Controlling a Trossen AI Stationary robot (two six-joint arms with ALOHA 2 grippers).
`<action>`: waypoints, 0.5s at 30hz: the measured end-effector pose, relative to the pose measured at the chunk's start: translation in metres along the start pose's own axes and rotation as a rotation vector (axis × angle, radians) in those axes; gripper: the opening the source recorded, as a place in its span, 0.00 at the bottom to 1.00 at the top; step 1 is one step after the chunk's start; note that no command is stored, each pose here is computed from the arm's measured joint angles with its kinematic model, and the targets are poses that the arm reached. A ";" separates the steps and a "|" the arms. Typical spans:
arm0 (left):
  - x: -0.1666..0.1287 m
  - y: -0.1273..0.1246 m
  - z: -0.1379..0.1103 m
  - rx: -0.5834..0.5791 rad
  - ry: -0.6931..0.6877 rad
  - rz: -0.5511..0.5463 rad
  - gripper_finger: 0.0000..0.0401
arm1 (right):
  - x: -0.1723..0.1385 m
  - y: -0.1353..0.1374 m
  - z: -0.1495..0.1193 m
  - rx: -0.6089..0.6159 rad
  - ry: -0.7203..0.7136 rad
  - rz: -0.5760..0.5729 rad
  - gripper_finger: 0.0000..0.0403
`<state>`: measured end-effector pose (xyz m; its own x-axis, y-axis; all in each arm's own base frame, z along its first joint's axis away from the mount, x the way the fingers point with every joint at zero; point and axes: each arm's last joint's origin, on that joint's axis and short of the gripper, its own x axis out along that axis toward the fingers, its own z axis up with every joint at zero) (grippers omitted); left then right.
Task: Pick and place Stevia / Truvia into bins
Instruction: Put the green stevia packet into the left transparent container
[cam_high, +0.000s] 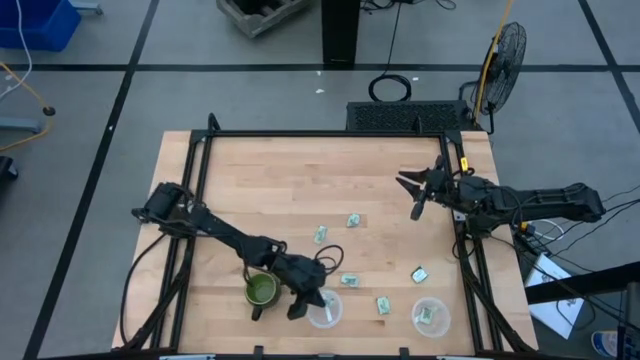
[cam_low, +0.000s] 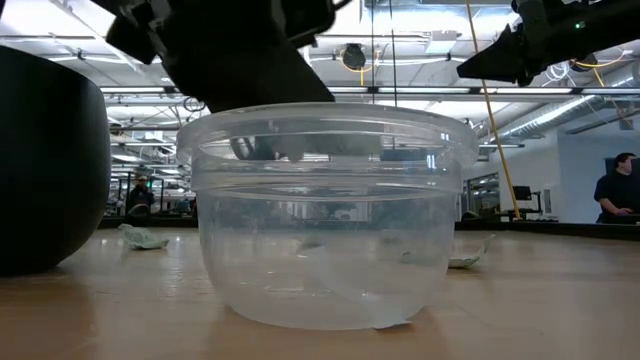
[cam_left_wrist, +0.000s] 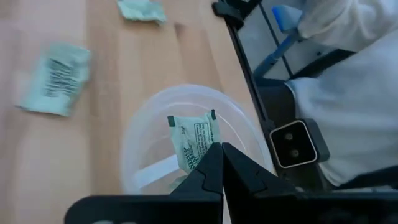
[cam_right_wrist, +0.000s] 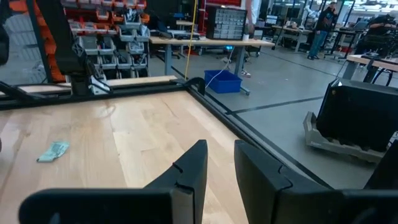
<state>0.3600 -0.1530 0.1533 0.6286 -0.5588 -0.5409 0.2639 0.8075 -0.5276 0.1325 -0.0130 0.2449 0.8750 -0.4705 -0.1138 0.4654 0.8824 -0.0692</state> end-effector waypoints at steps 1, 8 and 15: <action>0.004 0.000 0.000 -0.002 0.015 -0.014 0.01 | 0.000 0.000 0.001 0.002 -0.005 0.000 0.18; 0.014 -0.004 0.012 -0.030 0.106 0.014 0.07 | 0.000 0.000 0.001 0.000 -0.006 0.000 0.18; 0.011 -0.002 0.014 -0.063 0.180 0.100 0.11 | 0.000 0.000 0.001 -0.001 -0.006 0.000 0.18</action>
<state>0.3762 -0.1581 0.1573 0.5073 -0.5060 -0.6976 0.1572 0.8503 -0.5024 0.1324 -0.0130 0.2455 0.8756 -0.4708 -0.1079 0.4657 0.8822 -0.0699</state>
